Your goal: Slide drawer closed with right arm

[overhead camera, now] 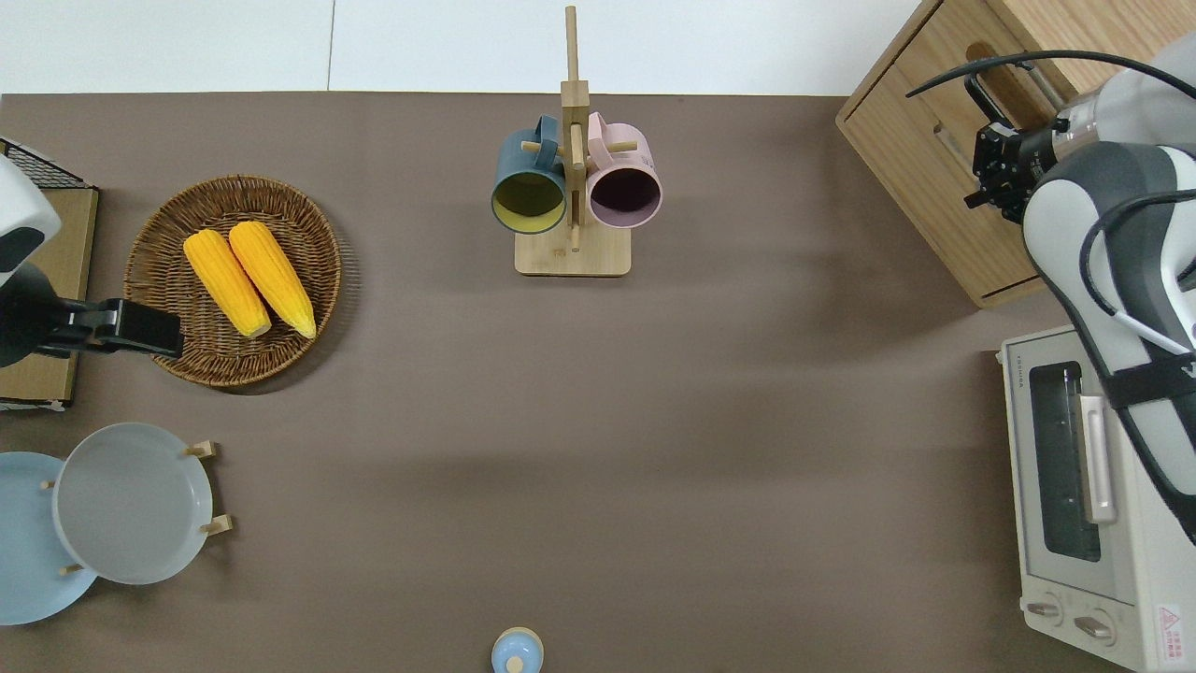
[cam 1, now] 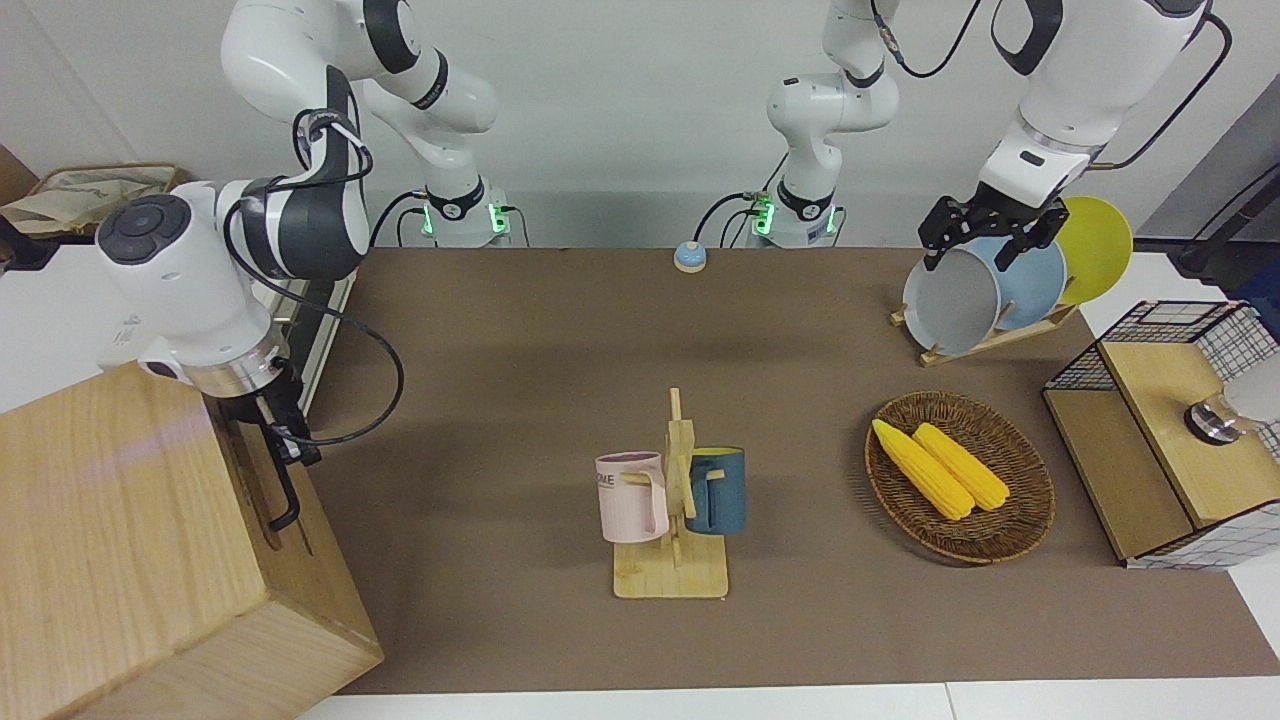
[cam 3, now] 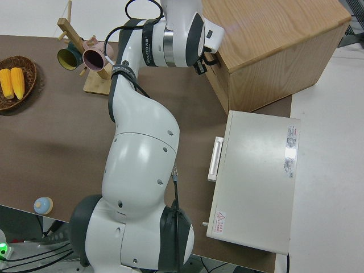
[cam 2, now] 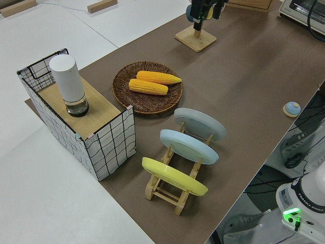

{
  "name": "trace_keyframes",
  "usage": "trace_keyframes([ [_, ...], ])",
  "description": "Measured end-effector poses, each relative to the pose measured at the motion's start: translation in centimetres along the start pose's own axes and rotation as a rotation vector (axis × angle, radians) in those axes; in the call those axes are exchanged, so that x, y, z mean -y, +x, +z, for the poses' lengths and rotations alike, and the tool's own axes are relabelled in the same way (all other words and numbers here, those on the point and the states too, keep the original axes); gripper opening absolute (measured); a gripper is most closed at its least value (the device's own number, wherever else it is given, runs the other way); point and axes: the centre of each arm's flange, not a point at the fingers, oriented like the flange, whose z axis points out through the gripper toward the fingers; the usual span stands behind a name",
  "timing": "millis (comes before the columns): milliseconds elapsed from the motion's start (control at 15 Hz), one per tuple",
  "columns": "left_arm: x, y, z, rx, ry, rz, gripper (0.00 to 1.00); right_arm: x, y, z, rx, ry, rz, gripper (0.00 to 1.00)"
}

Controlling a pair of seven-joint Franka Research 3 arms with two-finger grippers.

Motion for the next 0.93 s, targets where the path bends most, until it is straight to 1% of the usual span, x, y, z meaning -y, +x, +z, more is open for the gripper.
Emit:
trace_keyframes([
  [133,0.0,0.0,0.0,0.000,0.000,0.000,1.00,0.4,-0.4,-0.4,0.000,0.012,-0.023,0.01],
  [200,0.0,0.0,0.0,0.000,0.000,0.000,1.00,0.8,-1.0,-0.7,0.007,0.013,-0.043,0.01],
  [333,0.0,0.0,0.0,0.000,0.000,0.000,1.00,1.4,-2.9,-1.3,0.034,-0.001,-0.100,0.01],
  [467,0.0,0.0,0.0,0.000,0.000,0.000,1.00,1.8,-5.1,-2.1,0.049,-0.012,-0.180,0.01],
  [533,0.0,0.0,0.0,0.000,0.000,0.000,1.00,2.1,-6.8,-2.7,0.050,-0.019,-0.236,0.01],
  [600,0.0,0.0,0.0,0.000,0.000,0.000,1.00,2.2,-8.0,-3.0,0.047,-0.024,-0.279,0.01],
  [667,0.0,0.0,0.0,0.000,0.000,0.000,1.00,2.3,-9.6,-3.5,0.042,-0.030,-0.337,0.01],
  [800,0.0,0.0,0.0,0.000,0.000,0.000,1.00,2.0,-11.6,-4.8,0.028,-0.035,-0.439,0.01],
  [933,0.0,0.0,0.0,0.000,0.000,0.000,1.00,1.5,-12.7,-6.4,0.009,-0.032,-0.530,0.01],
])
